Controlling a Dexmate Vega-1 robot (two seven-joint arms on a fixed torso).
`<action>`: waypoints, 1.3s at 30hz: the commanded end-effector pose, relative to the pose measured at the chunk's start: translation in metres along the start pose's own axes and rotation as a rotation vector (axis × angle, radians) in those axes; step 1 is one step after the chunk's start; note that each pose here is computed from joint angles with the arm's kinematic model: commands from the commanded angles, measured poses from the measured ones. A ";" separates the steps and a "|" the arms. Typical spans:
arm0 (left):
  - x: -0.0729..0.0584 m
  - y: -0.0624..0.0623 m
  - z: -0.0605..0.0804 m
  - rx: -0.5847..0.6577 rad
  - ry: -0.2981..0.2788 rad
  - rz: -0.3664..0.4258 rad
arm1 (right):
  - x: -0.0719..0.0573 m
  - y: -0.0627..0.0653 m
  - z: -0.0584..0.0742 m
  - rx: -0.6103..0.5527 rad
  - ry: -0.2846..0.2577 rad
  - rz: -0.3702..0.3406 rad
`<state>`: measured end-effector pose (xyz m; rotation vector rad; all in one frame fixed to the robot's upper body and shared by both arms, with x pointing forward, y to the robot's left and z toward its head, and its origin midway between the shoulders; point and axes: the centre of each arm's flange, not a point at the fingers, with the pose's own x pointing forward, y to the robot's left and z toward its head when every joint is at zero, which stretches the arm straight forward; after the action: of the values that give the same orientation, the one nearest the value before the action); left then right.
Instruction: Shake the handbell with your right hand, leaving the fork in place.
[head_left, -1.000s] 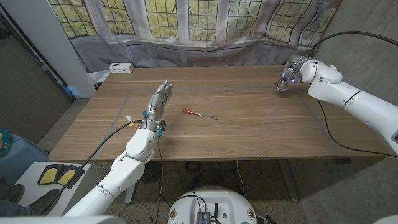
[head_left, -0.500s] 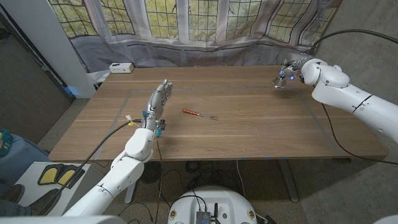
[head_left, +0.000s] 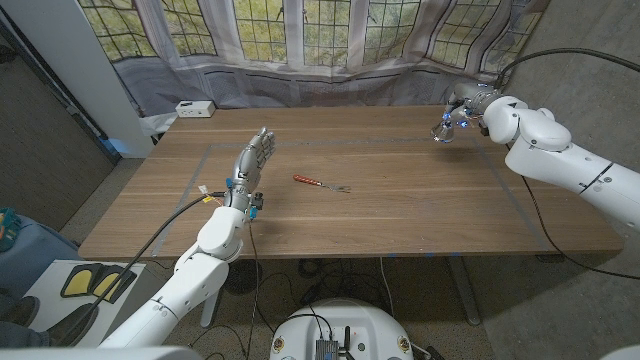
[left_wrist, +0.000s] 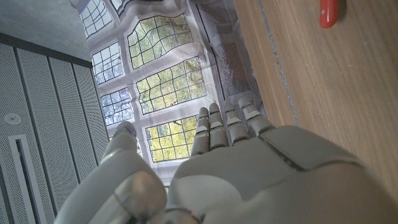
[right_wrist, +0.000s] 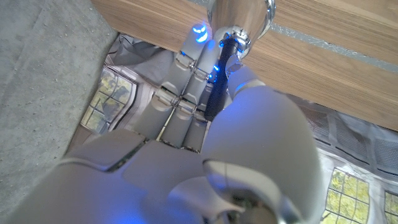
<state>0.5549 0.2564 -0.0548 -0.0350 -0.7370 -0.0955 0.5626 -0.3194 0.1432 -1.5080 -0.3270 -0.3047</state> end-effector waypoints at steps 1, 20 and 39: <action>-0.004 0.005 0.001 -0.004 0.003 -0.011 | -0.026 -0.004 0.016 0.040 -0.066 -0.016; -0.008 0.006 0.001 -0.017 0.010 -0.035 | -0.054 -0.003 0.023 0.088 -0.103 -0.017; -0.010 0.007 -0.001 -0.028 0.012 -0.038 | -0.066 0.003 0.038 0.620 -0.390 -0.146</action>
<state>0.5486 0.2624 -0.0590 -0.0403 -0.7301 -0.1388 0.5069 -0.2773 0.1244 -1.2626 -0.5936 -0.0836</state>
